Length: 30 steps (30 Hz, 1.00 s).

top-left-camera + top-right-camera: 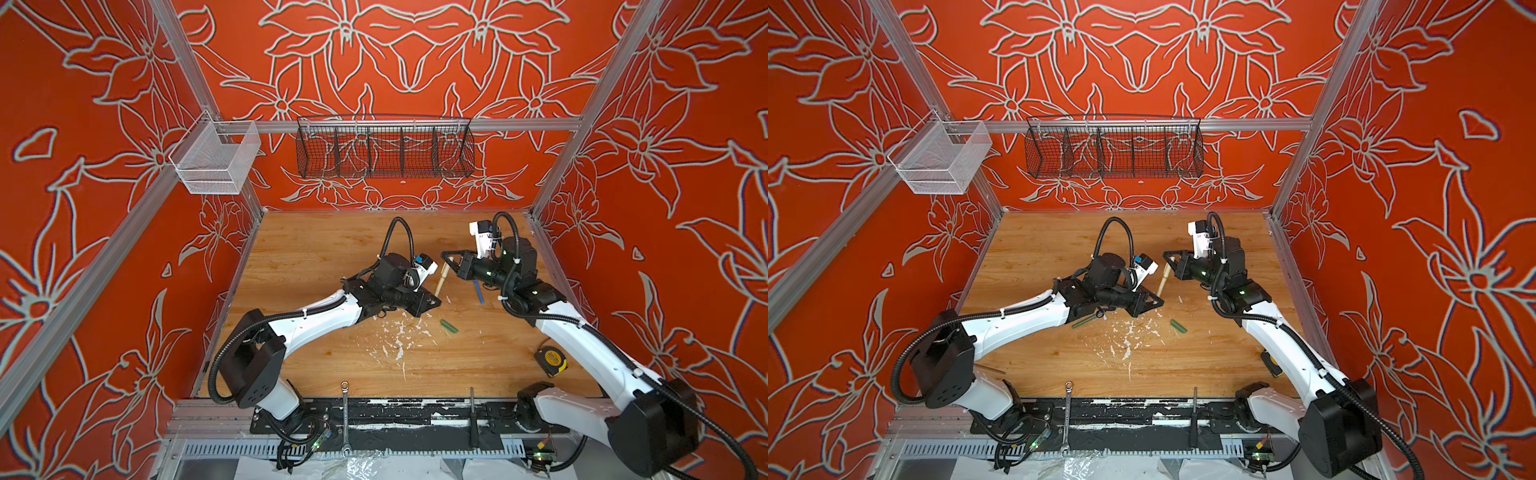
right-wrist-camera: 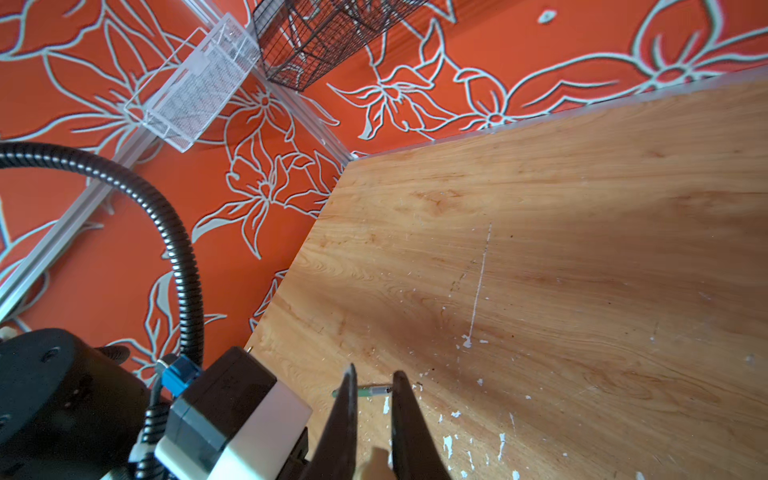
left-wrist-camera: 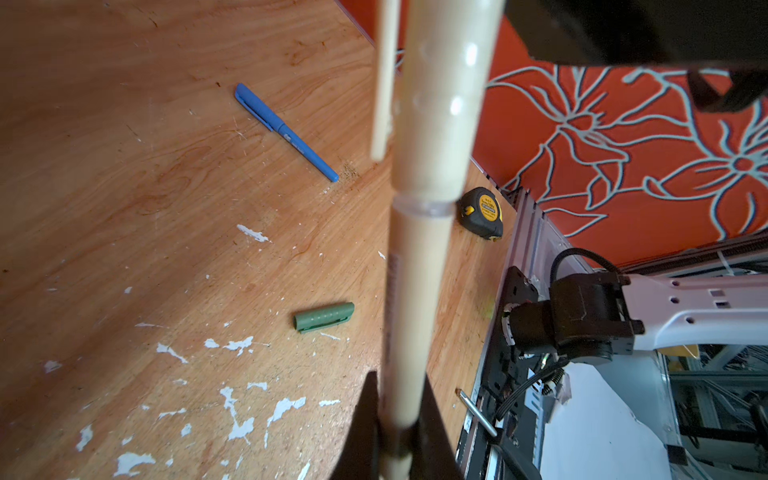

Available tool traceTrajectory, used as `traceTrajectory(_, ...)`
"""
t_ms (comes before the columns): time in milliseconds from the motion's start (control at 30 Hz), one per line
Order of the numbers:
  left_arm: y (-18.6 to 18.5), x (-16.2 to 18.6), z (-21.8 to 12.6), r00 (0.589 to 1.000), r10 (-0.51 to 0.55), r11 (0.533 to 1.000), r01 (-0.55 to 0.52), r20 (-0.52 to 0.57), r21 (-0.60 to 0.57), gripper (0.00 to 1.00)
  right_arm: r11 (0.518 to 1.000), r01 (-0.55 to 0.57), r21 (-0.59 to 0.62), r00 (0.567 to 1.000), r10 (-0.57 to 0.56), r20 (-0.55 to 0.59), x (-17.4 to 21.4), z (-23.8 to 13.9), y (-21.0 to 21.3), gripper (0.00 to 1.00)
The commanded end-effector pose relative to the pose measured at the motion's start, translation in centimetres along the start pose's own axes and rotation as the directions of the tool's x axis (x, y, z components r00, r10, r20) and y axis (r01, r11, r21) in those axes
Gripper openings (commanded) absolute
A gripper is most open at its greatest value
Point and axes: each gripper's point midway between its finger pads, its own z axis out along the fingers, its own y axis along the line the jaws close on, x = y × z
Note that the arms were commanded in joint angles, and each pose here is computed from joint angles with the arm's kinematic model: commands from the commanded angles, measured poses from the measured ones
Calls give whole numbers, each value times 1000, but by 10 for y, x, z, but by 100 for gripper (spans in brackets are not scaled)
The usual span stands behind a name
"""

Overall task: Insert the pens into the pen caps
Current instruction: 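Raise the right gripper away from the pen while the left holds it upright, then set the beige pen down with the left gripper while the right approaches the green cap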

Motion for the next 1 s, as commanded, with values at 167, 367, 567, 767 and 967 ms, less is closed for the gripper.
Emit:
traceTrajectory(167,42,-116,-27,931,-55,997,73,361,-36,0,978,-201,63,965,209,-158,75,6,-24,0)
traceTrajectory(367,65,-132,-25,915,-83,994,102,396,-28,0,964,-251,87,943,264,-203,102,12,-31,0)
traceTrajectory(567,73,-143,-14,910,-83,995,96,405,-12,0,950,-290,117,924,309,-226,120,18,-37,0)
traceTrajectory(767,84,-147,-8,915,-84,994,102,394,-26,0,945,-271,184,911,313,-267,137,18,-45,0)
traceTrajectory(967,100,-146,-9,920,-107,992,124,376,-20,0,942,-240,236,913,302,-274,140,7,-49,0)
